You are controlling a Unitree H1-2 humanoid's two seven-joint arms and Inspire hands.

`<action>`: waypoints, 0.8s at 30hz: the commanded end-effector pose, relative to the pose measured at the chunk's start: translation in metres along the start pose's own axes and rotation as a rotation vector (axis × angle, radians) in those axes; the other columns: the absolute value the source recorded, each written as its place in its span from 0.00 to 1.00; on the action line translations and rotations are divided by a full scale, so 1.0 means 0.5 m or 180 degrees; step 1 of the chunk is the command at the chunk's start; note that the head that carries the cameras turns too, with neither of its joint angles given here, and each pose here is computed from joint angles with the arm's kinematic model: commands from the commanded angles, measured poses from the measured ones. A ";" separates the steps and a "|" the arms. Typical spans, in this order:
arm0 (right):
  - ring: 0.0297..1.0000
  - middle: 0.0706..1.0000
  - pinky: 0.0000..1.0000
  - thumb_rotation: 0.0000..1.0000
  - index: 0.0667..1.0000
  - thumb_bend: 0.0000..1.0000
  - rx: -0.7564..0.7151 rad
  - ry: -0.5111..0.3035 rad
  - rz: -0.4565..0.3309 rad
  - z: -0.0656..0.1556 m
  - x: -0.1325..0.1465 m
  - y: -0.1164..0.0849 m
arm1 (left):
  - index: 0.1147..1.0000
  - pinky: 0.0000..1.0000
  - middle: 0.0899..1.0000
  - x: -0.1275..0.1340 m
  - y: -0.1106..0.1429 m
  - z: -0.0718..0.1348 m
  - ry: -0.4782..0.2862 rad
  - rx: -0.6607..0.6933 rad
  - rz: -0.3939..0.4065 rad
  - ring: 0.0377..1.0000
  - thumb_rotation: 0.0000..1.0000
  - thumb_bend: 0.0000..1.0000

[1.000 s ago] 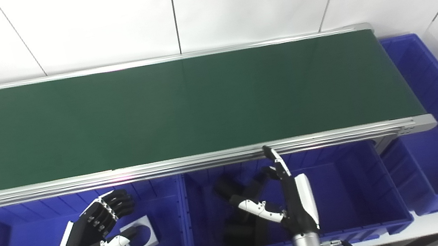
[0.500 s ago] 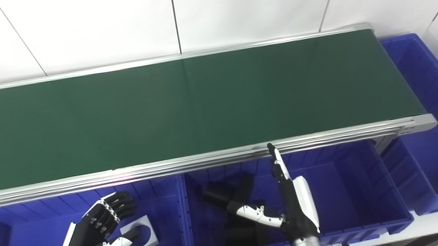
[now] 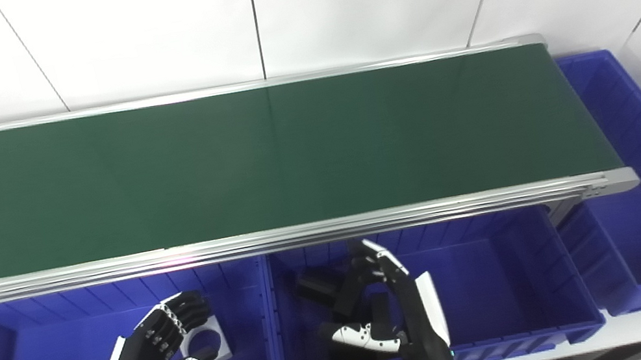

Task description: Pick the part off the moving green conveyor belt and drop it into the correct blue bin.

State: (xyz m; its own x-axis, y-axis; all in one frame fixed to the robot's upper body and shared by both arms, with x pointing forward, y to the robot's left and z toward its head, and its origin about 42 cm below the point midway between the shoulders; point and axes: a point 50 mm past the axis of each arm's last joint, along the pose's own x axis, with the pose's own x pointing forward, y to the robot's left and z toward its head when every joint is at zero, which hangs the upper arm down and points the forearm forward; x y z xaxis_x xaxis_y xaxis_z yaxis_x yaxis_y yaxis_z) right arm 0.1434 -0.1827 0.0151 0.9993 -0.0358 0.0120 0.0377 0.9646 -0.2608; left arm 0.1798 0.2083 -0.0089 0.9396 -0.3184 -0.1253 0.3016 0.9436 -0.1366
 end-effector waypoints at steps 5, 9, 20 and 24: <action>0.71 0.76 0.58 0.01 0.66 0.70 0.0096 -0.0243 0.0030 0.012 0.013 0.008 | 0.68 0.77 0.70 0.021 -0.003 0.023 -0.0293 0.0098 0.0004 0.71 0.00 0.65; 0.73 0.76 0.58 0.02 0.68 0.70 0.0094 -0.0197 0.0069 0.004 0.010 0.006 | 0.68 0.77 0.70 0.021 -0.007 0.024 -0.0287 0.0069 0.0022 0.71 0.00 0.64; 0.75 0.77 0.63 0.05 0.70 0.70 0.0001 -0.0165 0.0087 -0.008 0.000 -0.009 | 0.70 0.78 0.71 0.020 -0.013 0.016 -0.0266 0.0092 0.0036 0.72 0.00 0.64; 0.75 0.78 0.62 0.05 0.71 0.69 -0.0025 -0.0147 0.0120 -0.012 -0.002 -0.012 | 0.70 0.79 0.71 0.018 -0.013 0.013 -0.0265 0.0090 0.0052 0.72 0.00 0.64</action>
State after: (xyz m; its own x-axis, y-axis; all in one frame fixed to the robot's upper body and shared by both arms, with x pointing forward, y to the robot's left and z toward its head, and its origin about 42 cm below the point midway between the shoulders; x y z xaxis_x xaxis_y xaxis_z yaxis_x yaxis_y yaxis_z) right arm 0.1405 -0.1909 0.0034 0.9998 0.0008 -0.0173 -0.0058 0.9573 -0.2891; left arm 0.1809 0.2027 -0.0119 0.9459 -0.3039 -0.1141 0.2900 0.9490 -0.1235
